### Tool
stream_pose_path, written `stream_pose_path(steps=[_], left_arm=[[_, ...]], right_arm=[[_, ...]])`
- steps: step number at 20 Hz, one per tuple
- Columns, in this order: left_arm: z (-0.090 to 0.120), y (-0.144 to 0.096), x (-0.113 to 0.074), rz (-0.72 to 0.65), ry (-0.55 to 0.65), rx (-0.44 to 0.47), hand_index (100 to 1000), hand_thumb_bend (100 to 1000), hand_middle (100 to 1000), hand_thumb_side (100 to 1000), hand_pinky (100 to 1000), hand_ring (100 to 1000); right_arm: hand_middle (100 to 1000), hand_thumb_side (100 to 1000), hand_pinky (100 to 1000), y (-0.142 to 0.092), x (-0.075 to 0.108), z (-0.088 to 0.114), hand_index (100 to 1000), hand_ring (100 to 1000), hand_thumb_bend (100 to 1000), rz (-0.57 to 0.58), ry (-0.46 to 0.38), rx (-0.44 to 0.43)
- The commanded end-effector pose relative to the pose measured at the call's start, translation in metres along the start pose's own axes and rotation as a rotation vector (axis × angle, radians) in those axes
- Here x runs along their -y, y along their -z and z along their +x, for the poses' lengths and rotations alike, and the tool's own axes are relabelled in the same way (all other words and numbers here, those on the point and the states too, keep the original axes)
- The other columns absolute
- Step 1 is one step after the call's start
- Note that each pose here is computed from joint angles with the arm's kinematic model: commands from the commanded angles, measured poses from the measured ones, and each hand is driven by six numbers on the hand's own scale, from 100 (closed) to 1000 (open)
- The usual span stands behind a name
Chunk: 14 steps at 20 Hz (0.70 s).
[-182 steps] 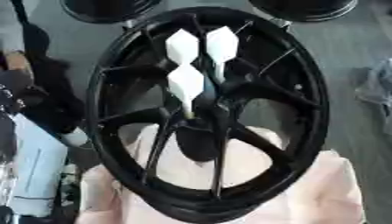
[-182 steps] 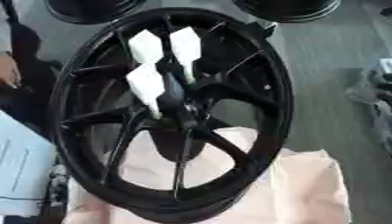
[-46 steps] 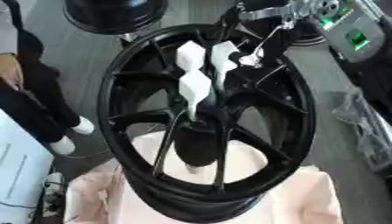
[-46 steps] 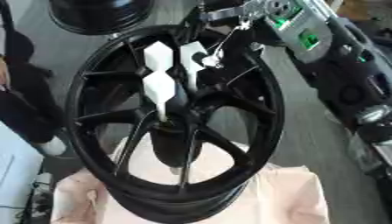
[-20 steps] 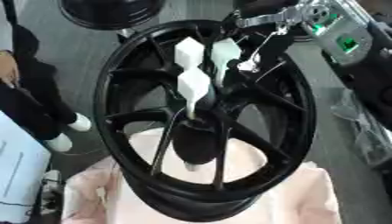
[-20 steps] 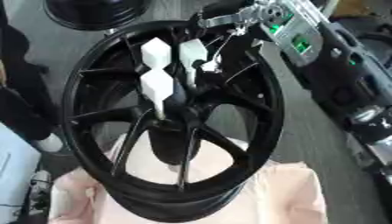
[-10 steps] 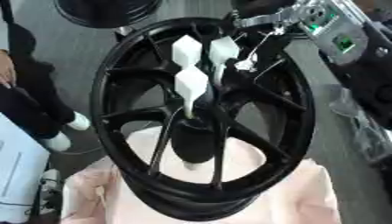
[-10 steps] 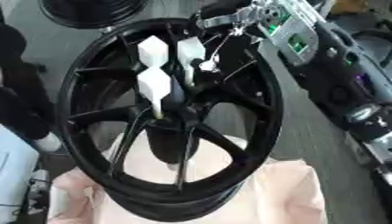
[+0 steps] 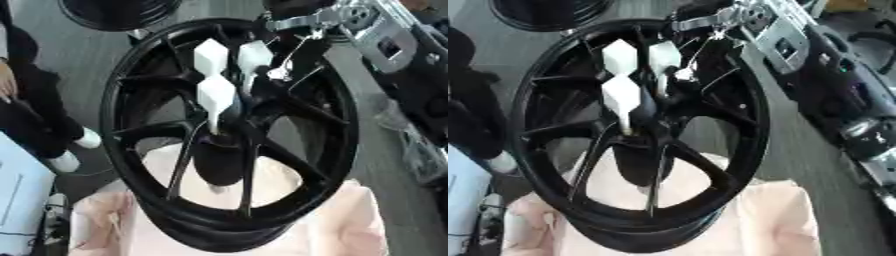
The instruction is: Pull the pin out of the wheel hub.
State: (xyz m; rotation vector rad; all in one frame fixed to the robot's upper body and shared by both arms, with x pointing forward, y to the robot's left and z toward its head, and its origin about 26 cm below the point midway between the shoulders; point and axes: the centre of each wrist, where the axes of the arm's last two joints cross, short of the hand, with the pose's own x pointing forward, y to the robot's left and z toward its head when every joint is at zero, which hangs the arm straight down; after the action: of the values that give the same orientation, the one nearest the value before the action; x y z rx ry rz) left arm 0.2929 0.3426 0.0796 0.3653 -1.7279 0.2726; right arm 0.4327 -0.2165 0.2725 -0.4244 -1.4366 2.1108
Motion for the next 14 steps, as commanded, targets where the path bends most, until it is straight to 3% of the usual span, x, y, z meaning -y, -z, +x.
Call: stream_pose_path(steps=[1,5,7,14], left_arm=[[0.0073,0.0039,-0.0011,0.001,0.008,0.025,675,196,615,823,546,748],[0.0069,0.0038,-0.0005,0.0,0.006,0.022,675,194,615,825,546,748],[0.0068,0.0037,-0.0005,0.001,0.006,0.022,675,191,615,827,547,748],[0.0065,0.0036,-0.001,0.005,0.004,0.019,674,188,615,830,547,747]], right_arm=[[654,383,809,-0.0068,0.0086,-0.0018,828,716,100,0.022,-0.038,0.014],[592,372,787,-0.0085,0.0106,-0.0012,779,678,100,0.005,-0.013,0.02],[521,341,773,-0.0095,0.0117,-0.001,721,668,100,-0.002,-0.001,0.019],[401,224,732,-0.0135,0.0156,-0.0003,566,610,100,-0.023,0.025,0.01]])
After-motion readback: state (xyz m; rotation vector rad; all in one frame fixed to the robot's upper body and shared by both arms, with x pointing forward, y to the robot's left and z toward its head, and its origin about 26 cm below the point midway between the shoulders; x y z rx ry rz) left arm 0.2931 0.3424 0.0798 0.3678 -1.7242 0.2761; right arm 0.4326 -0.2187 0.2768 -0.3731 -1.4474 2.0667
